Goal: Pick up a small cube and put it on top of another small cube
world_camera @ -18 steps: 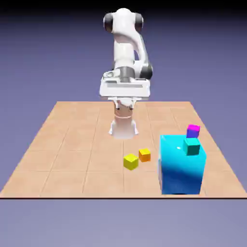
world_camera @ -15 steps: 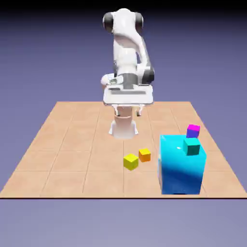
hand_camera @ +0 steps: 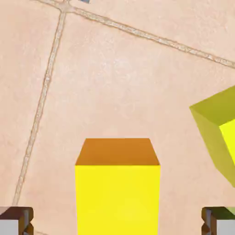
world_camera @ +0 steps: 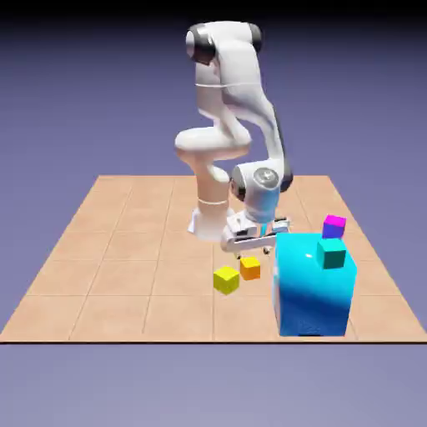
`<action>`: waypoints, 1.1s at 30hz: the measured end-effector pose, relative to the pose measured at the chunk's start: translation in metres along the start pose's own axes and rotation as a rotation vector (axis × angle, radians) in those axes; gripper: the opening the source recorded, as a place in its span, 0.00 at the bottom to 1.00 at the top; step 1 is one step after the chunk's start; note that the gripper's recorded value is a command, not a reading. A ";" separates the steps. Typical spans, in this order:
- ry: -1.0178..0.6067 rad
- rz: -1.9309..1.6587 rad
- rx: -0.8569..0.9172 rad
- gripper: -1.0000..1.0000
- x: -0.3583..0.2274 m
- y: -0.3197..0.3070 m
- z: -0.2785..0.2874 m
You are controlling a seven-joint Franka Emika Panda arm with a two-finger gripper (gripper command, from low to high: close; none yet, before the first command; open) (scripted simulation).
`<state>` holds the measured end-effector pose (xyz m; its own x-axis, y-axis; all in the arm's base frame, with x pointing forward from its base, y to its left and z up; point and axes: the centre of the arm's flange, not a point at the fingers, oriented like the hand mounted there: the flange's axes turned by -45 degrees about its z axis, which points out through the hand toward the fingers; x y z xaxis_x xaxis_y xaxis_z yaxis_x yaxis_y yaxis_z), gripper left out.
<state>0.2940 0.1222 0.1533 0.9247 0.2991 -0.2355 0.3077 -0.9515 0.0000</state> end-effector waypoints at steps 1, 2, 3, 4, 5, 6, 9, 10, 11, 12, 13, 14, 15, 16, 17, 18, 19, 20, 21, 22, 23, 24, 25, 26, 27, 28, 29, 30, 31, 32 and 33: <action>0.000 0.000 0.000 0.50 0.000 0.000 0.009; 0.000 0.000 0.000 0.50 0.000 0.000 0.019; 0.000 0.000 0.000 0.50 0.000 0.000 0.028; 0.000 0.000 0.000 0.00 0.000 0.000 0.033; 0.000 0.000 0.000 0.00 0.000 0.000 0.033; 0.000 0.000 0.000 0.00 0.000 0.000 0.033; 0.000 0.000 0.000 0.00 0.000 0.000 0.005; 0.000 0.000 0.000 0.00 0.000 0.000 -0.005; 0.000 -0.001 0.000 0.00 -0.001 0.000 -0.014; 0.000 -0.001 0.000 0.00 -0.002 0.000 -0.023; 0.000 -0.001 0.000 0.00 -0.004 0.000 -0.032; 0.000 0.000 0.000 0.00 -0.005 0.000 -0.037; 0.000 0.000 0.001 0.00 -0.005 0.000 -0.037; -0.028 -0.060 -0.006 0.00 -0.010 -0.029 -0.029; -0.049 -0.045 0.003 0.00 -0.010 -0.036 -0.026; -0.053 -0.020 0.008 0.00 -0.004 -0.047 -0.032; -0.057 0.010 0.015 0.00 0.002 -0.057 -0.039; -0.062 0.041 0.024 0.00 0.007 -0.067 -0.046; -0.068 0.069 0.033 0.00 0.012 -0.078 -0.053; -0.075 0.095 0.042 0.00 0.016 -0.090 -0.060; -0.082 0.119 0.051 0.00 0.020 -0.102 -0.067; -0.091 0.143 0.061 0.00 0.023 -0.115 -0.074; -0.101 0.167 0.072 0.00 0.025 -0.128 -0.082; -0.112 0.191 0.083 0.00 0.027 -0.141 -0.089; -0.123 0.214 0.094 0.00 0.029 -0.154 -0.097; -0.132 0.237 0.104 0.00 0.030 -0.167 -0.106; -0.130 0.260 0.109 0.00 0.032 -0.179 -0.120; -0.128 0.298 0.119 0.00 0.037 -0.185 -0.135; -0.126 0.362 0.138 0.00 0.047 -0.180 -0.151; -0.124 0.431 0.157 0.00 0.057 -0.172 -0.168; -0.124 0.459 0.164 0.00 0.059 -0.181 -0.182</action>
<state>0.3333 0.3253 0.3167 0.9199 -0.1548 -0.3604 -0.1735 -0.9846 -0.0198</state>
